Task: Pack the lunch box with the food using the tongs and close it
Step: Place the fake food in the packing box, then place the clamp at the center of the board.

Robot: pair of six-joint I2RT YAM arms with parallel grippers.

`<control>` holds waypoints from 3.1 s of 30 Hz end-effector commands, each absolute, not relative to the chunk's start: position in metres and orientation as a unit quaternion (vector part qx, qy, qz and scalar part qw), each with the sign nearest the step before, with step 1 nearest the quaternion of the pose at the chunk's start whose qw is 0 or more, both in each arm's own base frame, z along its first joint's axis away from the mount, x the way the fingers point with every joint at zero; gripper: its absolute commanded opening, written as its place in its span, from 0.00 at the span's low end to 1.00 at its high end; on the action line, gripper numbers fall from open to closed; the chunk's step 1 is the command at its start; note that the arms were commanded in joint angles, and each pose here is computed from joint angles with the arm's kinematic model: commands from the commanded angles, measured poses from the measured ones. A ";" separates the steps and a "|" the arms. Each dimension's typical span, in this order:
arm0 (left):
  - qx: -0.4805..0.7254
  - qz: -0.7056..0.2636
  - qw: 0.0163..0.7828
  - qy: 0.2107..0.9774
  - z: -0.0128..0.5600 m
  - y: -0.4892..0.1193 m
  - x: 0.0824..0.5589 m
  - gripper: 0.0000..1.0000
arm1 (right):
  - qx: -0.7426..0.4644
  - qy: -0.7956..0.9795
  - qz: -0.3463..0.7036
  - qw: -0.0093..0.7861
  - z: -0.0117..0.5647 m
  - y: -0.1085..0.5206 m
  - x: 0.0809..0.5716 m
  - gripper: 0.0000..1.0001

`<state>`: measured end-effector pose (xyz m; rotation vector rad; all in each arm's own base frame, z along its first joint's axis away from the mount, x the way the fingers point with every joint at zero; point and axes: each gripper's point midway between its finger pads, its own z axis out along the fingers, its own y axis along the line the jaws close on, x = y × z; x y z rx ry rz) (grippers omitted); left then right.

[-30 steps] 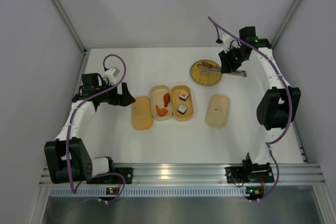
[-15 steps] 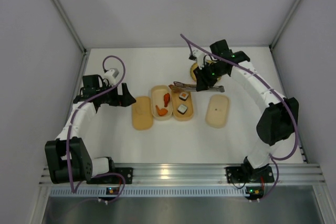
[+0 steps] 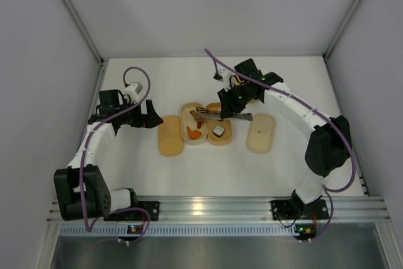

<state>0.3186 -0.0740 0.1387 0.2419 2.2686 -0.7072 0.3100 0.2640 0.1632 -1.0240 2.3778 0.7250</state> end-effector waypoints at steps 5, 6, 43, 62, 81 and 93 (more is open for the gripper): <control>0.103 -0.274 0.389 0.874 0.145 -0.073 0.325 0.98 | -0.368 0.841 0.291 0.269 0.185 0.306 0.327 0.14; 0.104 -0.275 0.388 0.874 0.145 -0.073 0.325 0.98 | -0.369 0.842 0.290 0.267 0.183 0.307 0.327 0.15; 0.131 -0.259 0.407 0.866 0.163 -0.070 0.333 0.98 | -0.142 0.891 0.158 0.402 0.227 0.031 0.418 0.38; 0.147 -0.213 0.415 0.872 0.166 -0.057 0.333 0.98 | -0.028 0.955 0.055 0.292 0.083 -0.104 0.452 0.48; 0.150 -0.208 0.324 0.911 0.123 -0.051 0.310 0.98 | -0.045 0.954 0.105 0.278 0.115 -0.080 0.428 0.99; 0.072 -0.244 0.214 0.943 0.074 -0.053 0.325 0.78 | -0.085 0.902 0.197 0.375 0.235 -0.031 0.411 0.99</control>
